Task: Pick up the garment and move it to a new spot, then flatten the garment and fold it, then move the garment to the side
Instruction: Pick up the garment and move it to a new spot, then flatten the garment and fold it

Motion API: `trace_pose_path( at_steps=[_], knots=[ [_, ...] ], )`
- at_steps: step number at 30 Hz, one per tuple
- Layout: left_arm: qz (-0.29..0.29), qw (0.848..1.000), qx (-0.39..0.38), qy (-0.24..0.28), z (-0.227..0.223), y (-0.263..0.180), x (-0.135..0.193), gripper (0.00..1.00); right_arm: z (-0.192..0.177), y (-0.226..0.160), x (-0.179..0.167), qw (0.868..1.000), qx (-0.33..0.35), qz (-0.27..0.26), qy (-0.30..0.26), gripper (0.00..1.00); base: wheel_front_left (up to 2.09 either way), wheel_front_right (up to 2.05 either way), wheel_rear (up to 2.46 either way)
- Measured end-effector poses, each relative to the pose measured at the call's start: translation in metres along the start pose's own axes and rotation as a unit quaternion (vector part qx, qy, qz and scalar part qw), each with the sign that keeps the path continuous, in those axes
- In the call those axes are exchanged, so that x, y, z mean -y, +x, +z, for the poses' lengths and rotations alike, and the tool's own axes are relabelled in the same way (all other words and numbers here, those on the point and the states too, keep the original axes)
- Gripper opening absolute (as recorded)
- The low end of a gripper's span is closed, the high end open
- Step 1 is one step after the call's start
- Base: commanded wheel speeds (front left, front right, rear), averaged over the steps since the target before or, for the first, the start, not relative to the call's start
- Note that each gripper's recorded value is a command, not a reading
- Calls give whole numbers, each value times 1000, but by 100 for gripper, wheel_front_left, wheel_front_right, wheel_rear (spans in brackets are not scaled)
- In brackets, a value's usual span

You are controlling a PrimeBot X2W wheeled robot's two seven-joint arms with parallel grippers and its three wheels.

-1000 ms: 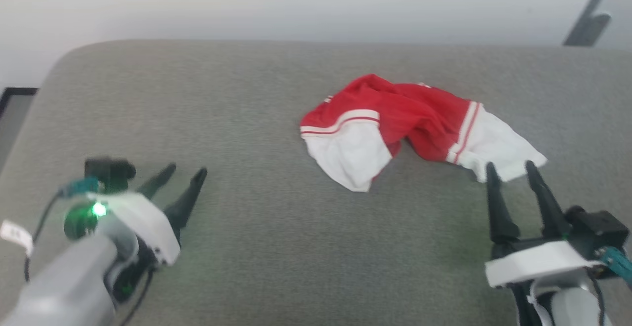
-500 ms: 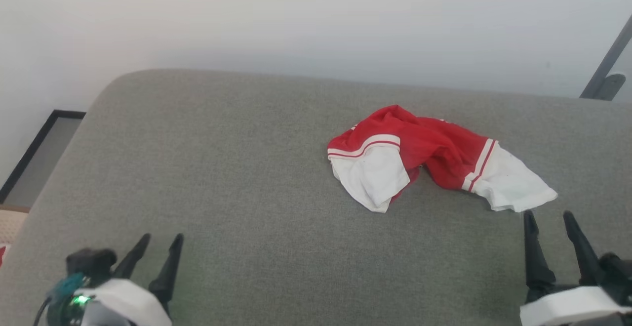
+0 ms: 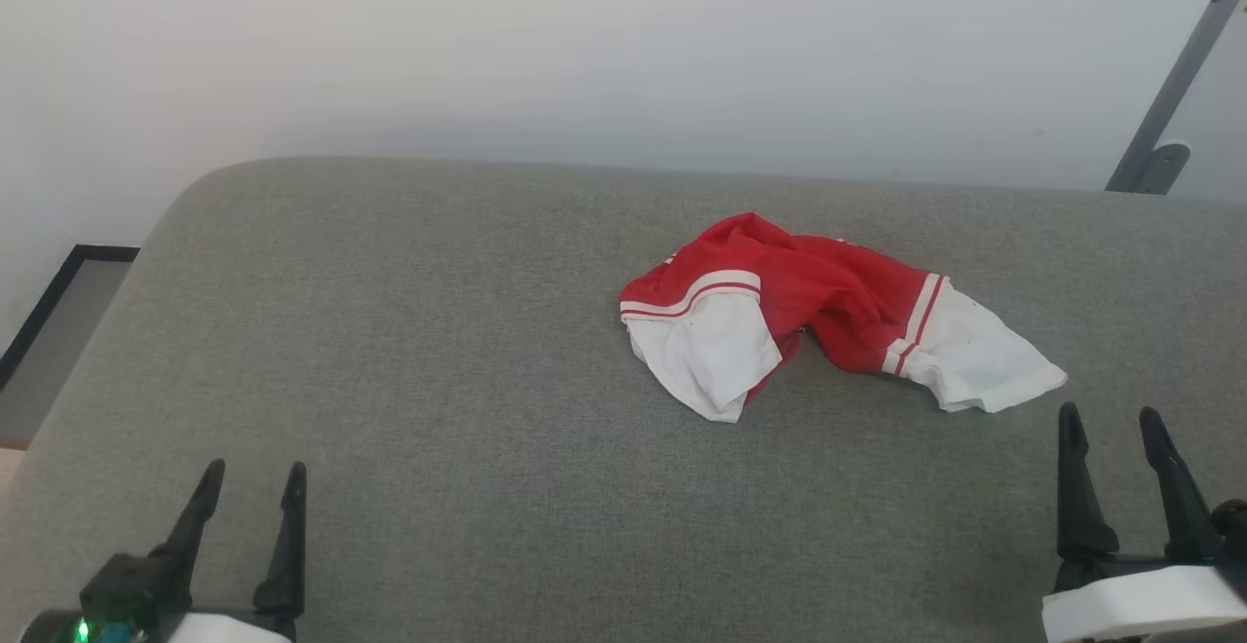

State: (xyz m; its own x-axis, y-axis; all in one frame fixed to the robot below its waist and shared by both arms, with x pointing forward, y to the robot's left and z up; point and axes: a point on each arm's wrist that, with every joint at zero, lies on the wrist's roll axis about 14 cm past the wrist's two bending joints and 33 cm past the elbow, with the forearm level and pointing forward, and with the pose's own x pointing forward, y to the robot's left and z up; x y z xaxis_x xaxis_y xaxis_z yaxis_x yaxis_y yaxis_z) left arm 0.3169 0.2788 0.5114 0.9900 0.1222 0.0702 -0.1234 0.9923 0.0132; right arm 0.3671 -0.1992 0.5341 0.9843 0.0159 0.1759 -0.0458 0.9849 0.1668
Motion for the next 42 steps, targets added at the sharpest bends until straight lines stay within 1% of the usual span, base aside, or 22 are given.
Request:
trace_pose_path(
  at_steps=[5, 12, 21, 26, 28, 29, 31, 33, 35, 38, 40, 42],
  knots=[
    [-4, 1000, -4, -9, -5, -3, 8, 100, 2, 0, -4, 1000, 6, 0, 8, 100, 0, 0, 0],
    [-1, 1000, -8, -19, -10, -3, 10, 100, 0, 0, -5, 1000, 3, 0, 11, 100, 0, 0, 0],
    [2, 1000, -9, -18, -11, -3, 12, 100, -3, 2, -8, 1000, -1, 5, 11, 100, 0, 0, 0],
    [3, 1000, -9, -27, -12, -1, 17, 100, -10, 13, -8, 1000, -15, 20, -11, 100, 0, 0, 0],
    [3, 999, -13, -31, -16, 1, 20, 100, -19, 22, -5, 999, -38, 27, -28, 100, 0, 0, 0],
    [3, 999, -13, -31, -16, 1, 20, 100, -19, 22, -5, 999, -38, 27, -28, 100, 0, 0, 0],
    [1, 999, -18, -36, -19, 5, 24, 100, -25, 37, 2, 996, -69, 32, -55, 100, 0, 0, 0],
    [-5, 999, -25, -41, -24, 9, 31, 100, -30, 55, 7, 989, -105, 44, -96, 100, 0, 0, 0],
    [-11, 998, -32, -44, -29, 14, 38, 100, -31, 73, 15, 983, -136, 43, -117, 100, 0, 0, 0],
    [-18, 998, -40, -48, -34, 21, 45, 100, -31, 99, 21, 976, -175, 41, -123, 100, 0, 0, 0],
    [-20, 998, -45, -51, -38, 26, 48, 100, -35, 111, 26, 968, -211, 43, -133, 100, 0, 0, 0],
    [-22, 997, -48, -56, -40, 30, 52, 100, -45, 120, 30, 955, -257, 45, -137, 100, 0, 0, 0]
  ],
)
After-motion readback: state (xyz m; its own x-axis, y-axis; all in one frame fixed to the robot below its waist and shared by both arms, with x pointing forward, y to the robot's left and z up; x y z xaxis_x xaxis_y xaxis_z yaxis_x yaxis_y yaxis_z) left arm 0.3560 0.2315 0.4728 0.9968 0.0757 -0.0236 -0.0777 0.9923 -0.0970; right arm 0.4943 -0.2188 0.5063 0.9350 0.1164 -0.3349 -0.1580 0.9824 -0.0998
